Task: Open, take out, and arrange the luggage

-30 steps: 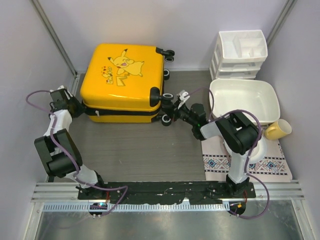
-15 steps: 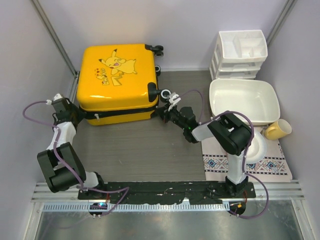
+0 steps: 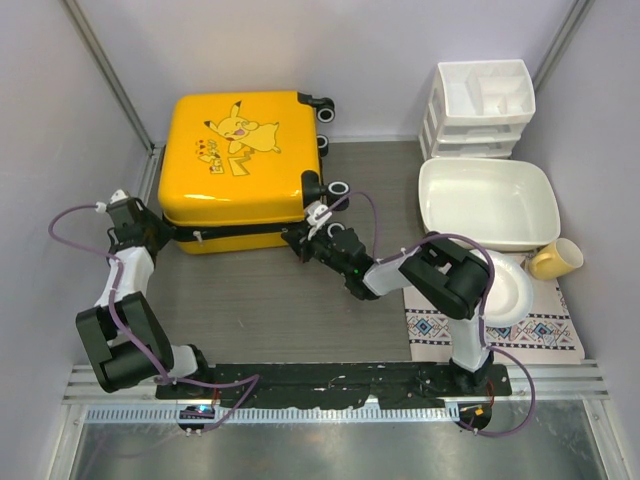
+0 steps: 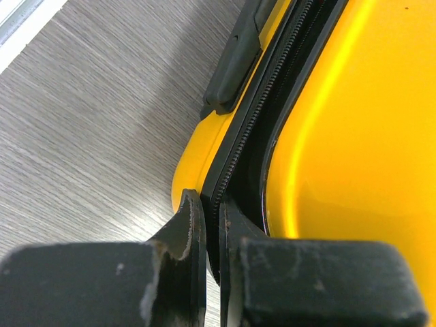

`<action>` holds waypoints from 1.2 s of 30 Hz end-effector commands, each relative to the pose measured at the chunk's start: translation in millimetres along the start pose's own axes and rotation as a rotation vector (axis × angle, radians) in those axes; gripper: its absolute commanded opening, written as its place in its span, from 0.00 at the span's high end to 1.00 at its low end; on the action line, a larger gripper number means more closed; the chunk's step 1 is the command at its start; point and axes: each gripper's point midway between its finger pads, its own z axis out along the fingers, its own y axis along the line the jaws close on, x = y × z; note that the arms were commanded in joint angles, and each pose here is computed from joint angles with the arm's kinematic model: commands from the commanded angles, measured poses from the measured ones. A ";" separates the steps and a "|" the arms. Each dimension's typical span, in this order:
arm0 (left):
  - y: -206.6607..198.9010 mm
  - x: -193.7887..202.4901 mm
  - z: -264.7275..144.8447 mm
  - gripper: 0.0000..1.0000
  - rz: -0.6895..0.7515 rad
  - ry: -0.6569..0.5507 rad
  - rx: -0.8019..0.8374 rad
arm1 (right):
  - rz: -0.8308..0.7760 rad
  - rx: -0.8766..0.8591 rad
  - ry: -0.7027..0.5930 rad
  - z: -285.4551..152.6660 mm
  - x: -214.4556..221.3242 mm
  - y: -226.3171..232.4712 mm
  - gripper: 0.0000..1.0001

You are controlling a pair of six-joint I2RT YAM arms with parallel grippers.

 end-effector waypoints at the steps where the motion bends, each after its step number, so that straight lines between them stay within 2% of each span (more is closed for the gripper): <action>1: -35.2 81.5 -18.4 1.00 -0.013 0.342 0.172 | 0.035 -0.201 -0.082 16.2 -34.8 52.7 0.99; 2: -35.5 80.4 -18.9 1.00 -0.008 0.340 0.174 | 0.034 -0.215 -0.073 15.0 -34.7 55.3 0.99; 3: -35.1 80.8 -19.2 1.00 0.002 0.342 0.174 | 0.032 -0.236 -0.060 9.7 -38.5 59.7 0.94; 4: -34.6 78.7 -18.8 1.00 0.011 0.336 0.172 | 0.030 -0.254 -0.056 5.3 -42.1 62.6 0.87; 5: -34.6 75.6 -19.0 1.00 0.033 0.331 0.170 | 0.022 -0.274 -0.045 -0.7 -43.4 65.1 0.67; 7: -32.8 66.3 -16.9 1.00 0.041 0.319 0.159 | 0.001 -0.346 -0.001 -23.2 -57.5 74.3 0.52; 8: -31.0 63.5 -17.0 1.00 0.050 0.316 0.153 | -0.028 -0.362 0.018 -32.8 -62.9 75.9 0.41; 10: -25.3 54.7 -14.9 1.00 0.038 0.309 0.135 | -0.048 -0.383 0.107 -58.2 -74.3 76.3 0.34; 11: -24.0 52.6 -14.6 1.00 0.045 0.310 0.136 | -0.042 -0.392 0.222 -73.1 -59.2 74.0 0.32; 12: -22.1 50.3 -14.3 1.00 0.052 0.310 0.131 | -0.060 -0.408 0.246 -82.9 -63.3 74.2 0.32; 13: -18.0 45.4 -14.8 1.00 0.053 0.304 0.118 | -0.070 -0.431 0.220 -97.3 -87.5 75.3 0.32; 14: -14.6 45.0 -13.9 1.00 0.062 0.306 0.108 | -0.053 -0.439 0.286 -110.8 -83.2 75.0 0.32; 16: -11.9 41.9 -16.1 1.00 0.103 0.316 0.109 | -0.074 -0.448 0.255 -129.0 -114.3 74.8 0.32; 17: -13.2 41.2 -17.8 0.96 0.128 0.327 0.122 | -0.067 -0.422 0.269 -134.7 -123.3 66.4 0.30; 18: -16.7 39.8 -20.3 0.76 0.182 0.337 0.152 | -0.064 -0.396 0.266 -137.0 -130.9 58.3 0.30; 19: -22.4 33.7 -25.6 0.65 0.210 0.342 0.171 | -0.055 -0.370 0.277 -139.2 -135.3 49.0 0.30; 21: -27.4 19.5 -34.8 0.44 0.251 0.305 0.174 | 0.015 -0.248 0.302 -139.0 -142.0 2.8 0.30; 24: -31.0 -6.7 -51.2 0.29 0.318 0.230 0.148 | 0.122 -0.017 0.357 -134.3 -130.5 -79.0 0.35; 26: -34.5 -24.9 -63.5 0.25 0.347 0.187 0.132 | 0.188 0.098 0.346 -130.5 -136.7 -115.9 0.41; 27: -34.4 -31.6 -67.6 0.24 0.348 0.170 0.120 | 0.225 0.174 0.364 -129.2 -124.2 -145.0 0.43; 29: -33.5 -47.7 -79.5 0.24 0.329 0.131 0.093 | 0.255 0.251 0.320 -121.6 -128.3 -173.0 0.47; 30: -30.6 -53.3 -82.2 0.23 0.316 0.117 0.072 | 0.276 0.308 0.324 -120.1 -117.0 -193.5 0.48; 32: -22.1 -60.6 -89.8 0.23 0.245 0.108 0.040 | 0.289 0.329 0.321 -108.8 -111.9 -208.7 0.50; 34: -14.3 -58.2 -95.3 0.23 0.183 0.115 0.026 | 0.336 0.320 0.381 -97.4 -79.3 -217.7 0.51; 35: -14.6 -54.5 -95.9 0.24 0.152 0.124 0.037 | 0.329 0.307 0.344 -85.5 -83.6 -222.3 0.51; 36: -12.7 -45.8 -94.3 0.25 0.132 0.148 0.043 | 0.341 0.301 0.360 -79.8 -71.9 -224.9 0.52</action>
